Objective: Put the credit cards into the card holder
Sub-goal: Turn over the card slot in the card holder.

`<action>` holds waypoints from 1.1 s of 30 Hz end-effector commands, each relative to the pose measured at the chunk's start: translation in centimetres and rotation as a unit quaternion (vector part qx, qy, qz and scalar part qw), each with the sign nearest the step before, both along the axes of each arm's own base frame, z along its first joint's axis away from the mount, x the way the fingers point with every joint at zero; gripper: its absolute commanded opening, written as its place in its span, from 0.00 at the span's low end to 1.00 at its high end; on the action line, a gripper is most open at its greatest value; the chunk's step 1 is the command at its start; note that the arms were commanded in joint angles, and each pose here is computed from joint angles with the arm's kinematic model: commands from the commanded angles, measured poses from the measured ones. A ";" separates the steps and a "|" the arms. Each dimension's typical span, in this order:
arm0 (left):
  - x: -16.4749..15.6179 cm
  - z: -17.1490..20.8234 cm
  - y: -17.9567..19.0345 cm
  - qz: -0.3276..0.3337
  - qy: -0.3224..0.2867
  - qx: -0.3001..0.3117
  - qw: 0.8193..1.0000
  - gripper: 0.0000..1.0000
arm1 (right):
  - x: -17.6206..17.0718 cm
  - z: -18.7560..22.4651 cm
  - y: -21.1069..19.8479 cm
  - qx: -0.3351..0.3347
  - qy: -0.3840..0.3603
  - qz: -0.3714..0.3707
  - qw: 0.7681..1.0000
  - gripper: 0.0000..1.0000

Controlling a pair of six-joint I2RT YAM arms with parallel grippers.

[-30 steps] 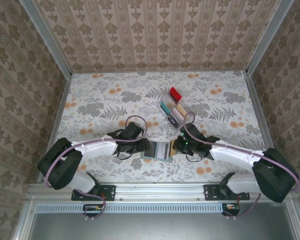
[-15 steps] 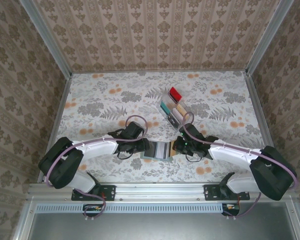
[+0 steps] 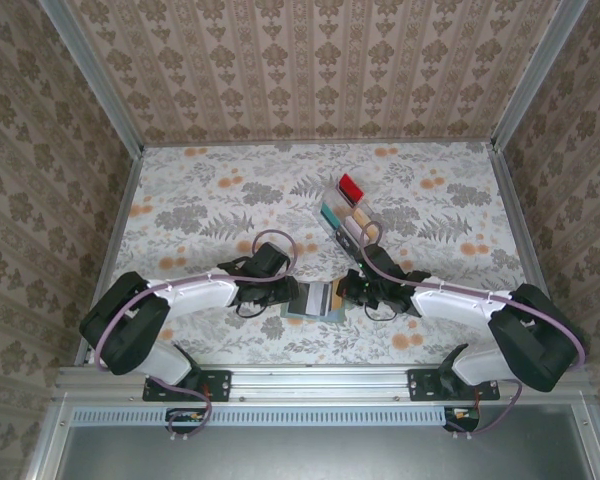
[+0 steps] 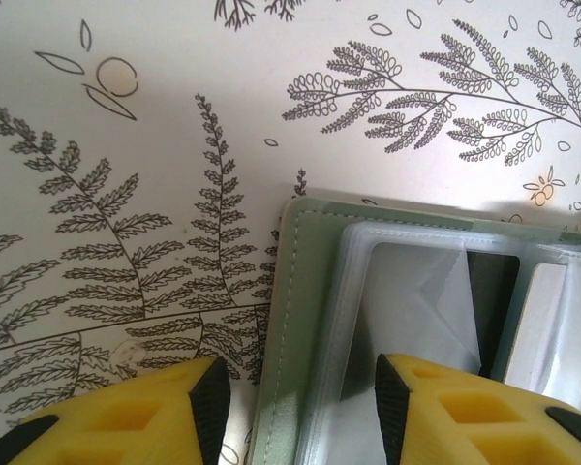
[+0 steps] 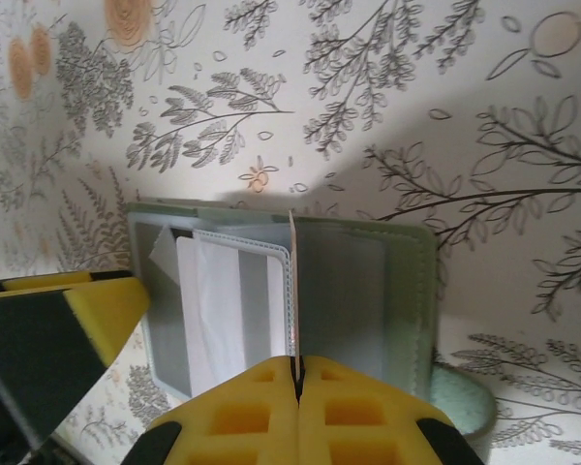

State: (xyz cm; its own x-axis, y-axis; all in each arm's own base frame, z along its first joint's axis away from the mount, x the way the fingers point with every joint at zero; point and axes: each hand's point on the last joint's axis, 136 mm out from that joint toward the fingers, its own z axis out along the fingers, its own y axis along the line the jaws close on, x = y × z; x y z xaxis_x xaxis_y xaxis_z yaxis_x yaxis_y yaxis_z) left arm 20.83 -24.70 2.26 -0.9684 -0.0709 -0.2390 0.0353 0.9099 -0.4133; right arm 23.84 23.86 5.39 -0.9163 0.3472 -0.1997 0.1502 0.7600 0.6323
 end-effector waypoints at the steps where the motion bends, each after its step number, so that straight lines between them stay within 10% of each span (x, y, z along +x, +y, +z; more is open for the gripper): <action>1: -0.7 -0.6 -1.7 -0.026 0.013 -0.017 0.999 0.46 | 0.5 2.2 1.1 0.028 -0.013 0.004 1.000 0.04; 21: -0.8 0.8 -2.6 0.031 0.003 -0.080 0.996 0.35 | 1.6 4.6 3.4 0.058 -0.029 0.030 0.997 0.06; 33: -0.4 2.7 1.9 0.077 -0.055 -0.038 0.995 0.56 | 0.1 2.9 -1.5 -0.041 -0.014 -0.003 0.999 0.05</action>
State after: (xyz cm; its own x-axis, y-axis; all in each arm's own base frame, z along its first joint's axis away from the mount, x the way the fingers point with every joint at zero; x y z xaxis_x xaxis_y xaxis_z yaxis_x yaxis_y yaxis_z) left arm 20.16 -23.77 4.92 -0.9225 -0.2450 -0.2983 -0.0598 0.8542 -0.5166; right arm 24.44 24.09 8.81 -0.9116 0.3376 -0.2347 0.1200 0.7644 0.6334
